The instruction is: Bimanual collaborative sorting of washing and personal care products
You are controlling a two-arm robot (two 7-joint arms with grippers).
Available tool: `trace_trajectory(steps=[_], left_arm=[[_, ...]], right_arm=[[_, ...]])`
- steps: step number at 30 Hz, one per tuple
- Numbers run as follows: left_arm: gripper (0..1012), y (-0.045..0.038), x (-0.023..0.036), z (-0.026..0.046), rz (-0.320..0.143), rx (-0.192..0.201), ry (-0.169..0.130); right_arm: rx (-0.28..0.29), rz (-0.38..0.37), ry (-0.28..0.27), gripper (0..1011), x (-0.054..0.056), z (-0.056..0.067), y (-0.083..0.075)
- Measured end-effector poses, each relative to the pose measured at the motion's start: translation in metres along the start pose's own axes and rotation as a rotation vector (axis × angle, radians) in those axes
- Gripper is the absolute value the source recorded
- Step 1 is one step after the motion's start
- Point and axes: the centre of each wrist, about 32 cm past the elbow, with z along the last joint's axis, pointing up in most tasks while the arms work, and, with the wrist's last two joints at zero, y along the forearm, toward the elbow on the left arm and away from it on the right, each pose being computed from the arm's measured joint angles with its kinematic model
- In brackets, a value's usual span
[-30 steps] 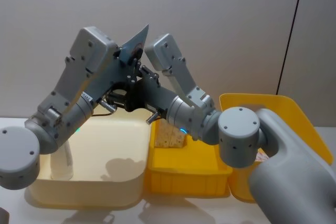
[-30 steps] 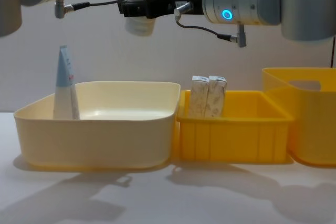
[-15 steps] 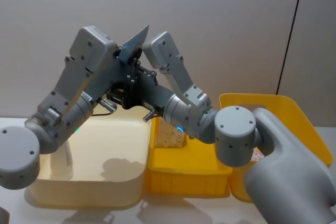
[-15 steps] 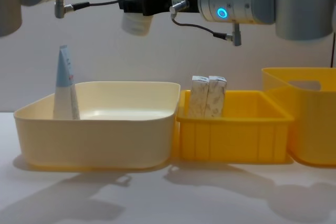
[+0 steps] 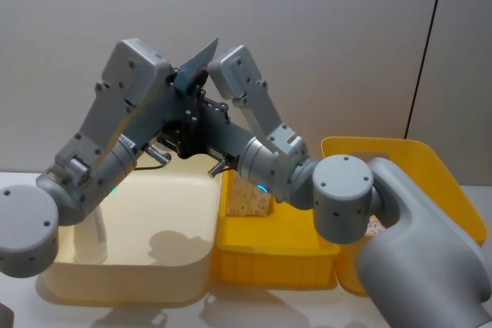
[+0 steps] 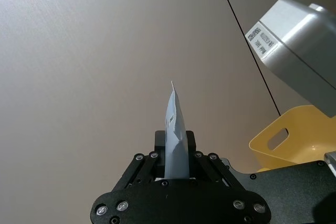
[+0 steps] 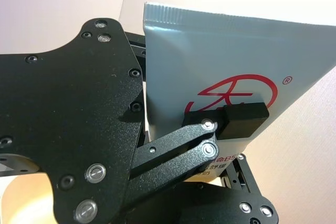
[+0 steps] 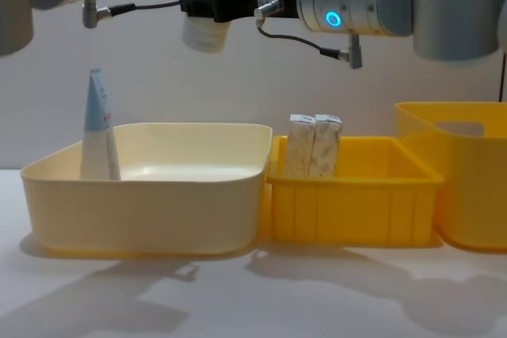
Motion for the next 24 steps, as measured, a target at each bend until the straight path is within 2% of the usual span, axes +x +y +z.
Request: trace_trajectory(steps=[16,19,20,24], left_arm=[[199,0.0000,0.0000,0.0000,0.000,0.000,0.000],[262,0.0000,0.0000,0.0000,0.000,0.000,0.000],[316,0.0000,-0.0001,0.0000,0.000,0.000,0.000],[390,0.0000,0.0000,0.0000,0.000,0.000,0.000]], right_arm=[[0.001,-0.001,0.000,547,-0.0002,0.0000,0.0005],[0.001,-0.001,0.001,547,-0.0004,0.0000,0.0006],[0.001,-0.001,0.001,547,-0.0004,0.0001,0.0006],[0.001,-0.001,0.001,547,-0.0004,0.0001,0.0007]])
